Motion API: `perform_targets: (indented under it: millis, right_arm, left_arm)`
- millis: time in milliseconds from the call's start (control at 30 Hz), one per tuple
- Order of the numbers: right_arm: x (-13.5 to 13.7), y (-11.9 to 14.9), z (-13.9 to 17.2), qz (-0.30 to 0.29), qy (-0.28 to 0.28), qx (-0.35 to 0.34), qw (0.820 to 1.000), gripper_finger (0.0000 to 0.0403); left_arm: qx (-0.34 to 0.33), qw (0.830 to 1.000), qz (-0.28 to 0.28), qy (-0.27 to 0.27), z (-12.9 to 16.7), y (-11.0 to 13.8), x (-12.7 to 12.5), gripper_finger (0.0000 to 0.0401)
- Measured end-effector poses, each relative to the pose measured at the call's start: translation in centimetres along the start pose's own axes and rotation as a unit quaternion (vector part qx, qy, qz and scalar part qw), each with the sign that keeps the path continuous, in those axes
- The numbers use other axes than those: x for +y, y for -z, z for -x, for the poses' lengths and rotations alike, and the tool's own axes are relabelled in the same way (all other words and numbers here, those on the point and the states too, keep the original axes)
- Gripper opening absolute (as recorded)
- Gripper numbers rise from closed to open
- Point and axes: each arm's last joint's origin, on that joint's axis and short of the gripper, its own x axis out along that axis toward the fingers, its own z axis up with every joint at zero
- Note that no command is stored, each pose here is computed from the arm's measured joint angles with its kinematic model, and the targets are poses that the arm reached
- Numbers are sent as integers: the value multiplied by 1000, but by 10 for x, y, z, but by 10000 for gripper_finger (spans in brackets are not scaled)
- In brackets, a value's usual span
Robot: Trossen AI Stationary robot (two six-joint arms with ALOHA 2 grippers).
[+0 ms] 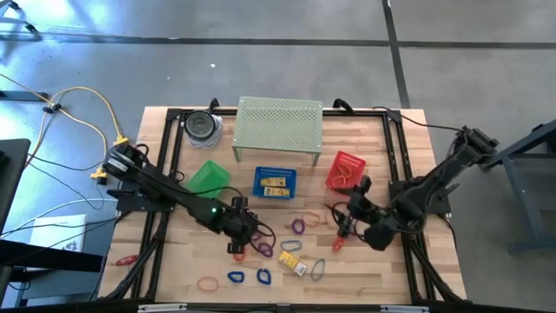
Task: Pick & Place Office Desk Supplies
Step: Put the purple spring keychain into the green bin
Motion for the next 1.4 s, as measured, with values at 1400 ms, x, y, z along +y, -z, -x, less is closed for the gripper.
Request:
perform_targets:
  millis: [1400]
  right_arm:
    - [15, 15, -30, 1, -32, 66, 997, 231]
  left_arm:
    - [53, 994, 90, -14, -54, 12, -8, 191]
